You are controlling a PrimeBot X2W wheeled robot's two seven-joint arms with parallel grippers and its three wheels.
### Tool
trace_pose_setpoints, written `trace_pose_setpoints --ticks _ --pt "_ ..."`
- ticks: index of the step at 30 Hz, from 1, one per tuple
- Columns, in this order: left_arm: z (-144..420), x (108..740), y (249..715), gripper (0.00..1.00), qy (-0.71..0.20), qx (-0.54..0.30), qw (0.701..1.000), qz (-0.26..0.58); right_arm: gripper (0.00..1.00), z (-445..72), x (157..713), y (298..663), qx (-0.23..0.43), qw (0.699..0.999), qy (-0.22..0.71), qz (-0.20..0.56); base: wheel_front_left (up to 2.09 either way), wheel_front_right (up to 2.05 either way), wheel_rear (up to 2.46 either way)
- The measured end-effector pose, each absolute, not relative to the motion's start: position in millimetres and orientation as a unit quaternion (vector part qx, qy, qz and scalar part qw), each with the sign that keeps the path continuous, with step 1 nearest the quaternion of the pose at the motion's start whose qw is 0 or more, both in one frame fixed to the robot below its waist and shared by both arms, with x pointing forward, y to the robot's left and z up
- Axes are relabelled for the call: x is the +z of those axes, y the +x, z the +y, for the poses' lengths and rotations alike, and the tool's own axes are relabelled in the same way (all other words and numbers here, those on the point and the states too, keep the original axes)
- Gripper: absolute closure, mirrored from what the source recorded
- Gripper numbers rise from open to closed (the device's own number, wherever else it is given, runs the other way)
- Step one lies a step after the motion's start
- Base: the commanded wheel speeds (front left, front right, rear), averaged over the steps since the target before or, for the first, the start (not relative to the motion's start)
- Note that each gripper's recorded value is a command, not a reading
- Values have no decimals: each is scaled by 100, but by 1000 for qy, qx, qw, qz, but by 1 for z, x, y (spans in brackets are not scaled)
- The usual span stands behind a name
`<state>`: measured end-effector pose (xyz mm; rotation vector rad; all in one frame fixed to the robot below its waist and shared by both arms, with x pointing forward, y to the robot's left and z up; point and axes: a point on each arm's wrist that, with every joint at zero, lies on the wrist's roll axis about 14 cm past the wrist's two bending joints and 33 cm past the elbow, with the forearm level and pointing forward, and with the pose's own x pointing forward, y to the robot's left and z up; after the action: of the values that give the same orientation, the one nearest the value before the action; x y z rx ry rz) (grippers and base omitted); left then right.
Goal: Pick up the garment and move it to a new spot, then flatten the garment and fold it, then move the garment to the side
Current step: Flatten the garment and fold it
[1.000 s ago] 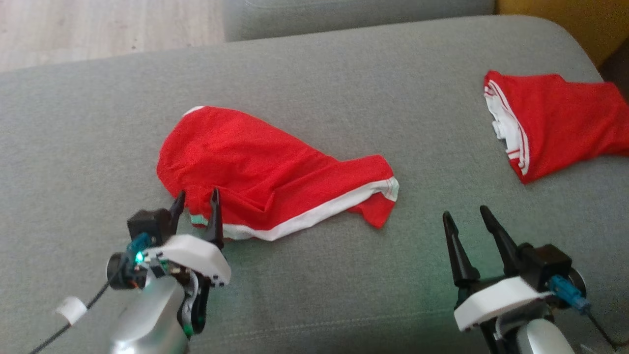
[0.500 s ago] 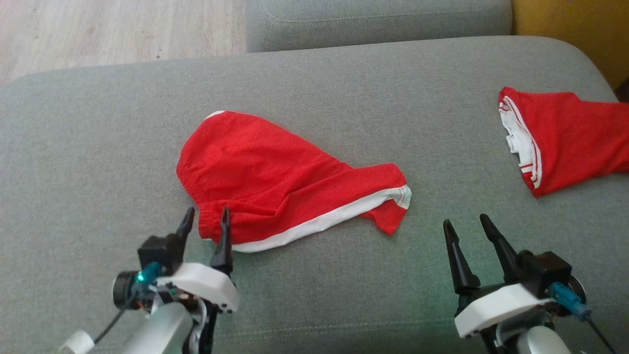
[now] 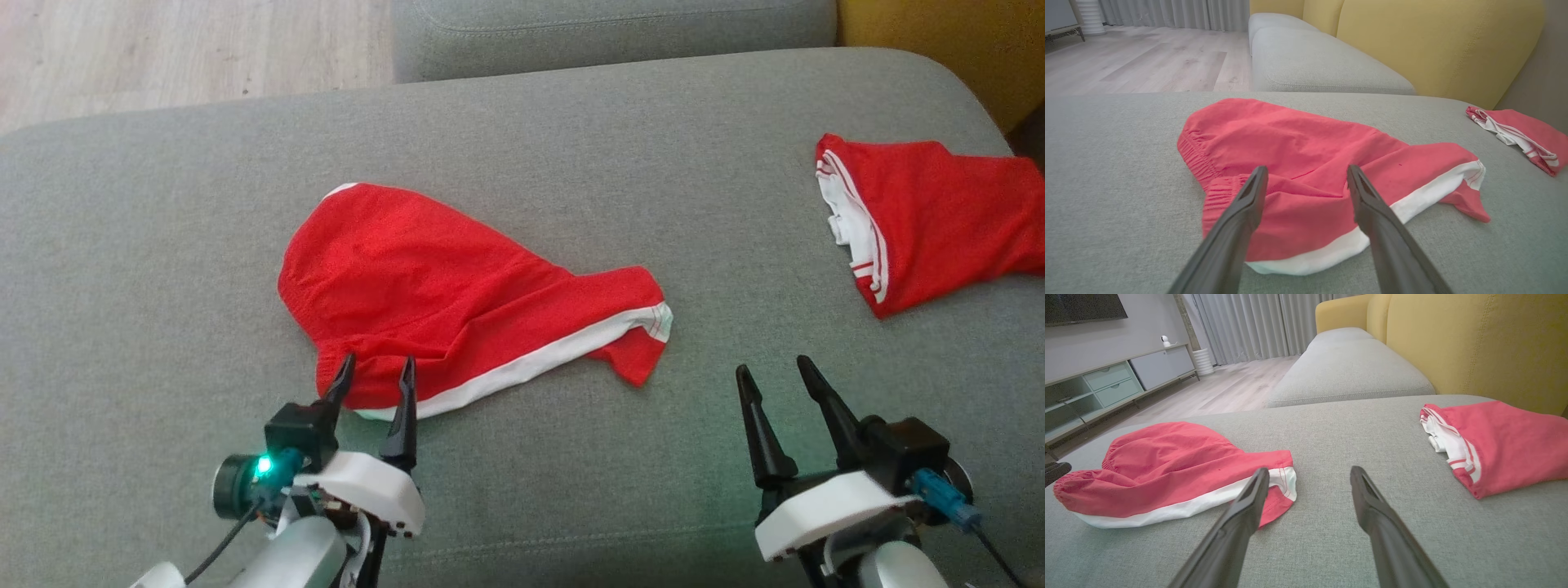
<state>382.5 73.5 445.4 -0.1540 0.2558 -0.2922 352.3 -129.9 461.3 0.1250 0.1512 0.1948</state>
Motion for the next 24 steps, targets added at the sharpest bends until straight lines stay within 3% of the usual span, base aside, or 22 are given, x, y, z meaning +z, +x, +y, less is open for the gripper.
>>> trace_pose_setpoints --ticks 9,17,18,19,20,21,22,24 --pt "113 434 394 0 -72 -87 983 148 0 -136 460 351 88 991 63 78 0 0 0" --pt "97 404 382 0 -92 -136 961 224 0 -139 455 351 82 991 63 85 0 0 0" --pt "93 403 381 7 -93 -143 959 227 0 -139 455 351 81 991 63 85 0 0 0" --pt "89 403 381 41 -91 -150 958 226 0 -140 455 351 81 991 63 85 0 0 0" --pt "86 405 382 59 -90 -156 958 222 0 -140 455 351 80 991 63 84 0 0 0" --pt "83 409 385 89 -92 -159 959 214 0 -141 456 350 79 991 63 84 0 0 0" --pt "80 414 387 100 -95 -161 961 204 0 -142 456 350 78 991 63 83 0 0 0" --pt "75 425 392 100 -93 -168 965 179 0 -143 457 350 76 992 63 82 0 0 0"
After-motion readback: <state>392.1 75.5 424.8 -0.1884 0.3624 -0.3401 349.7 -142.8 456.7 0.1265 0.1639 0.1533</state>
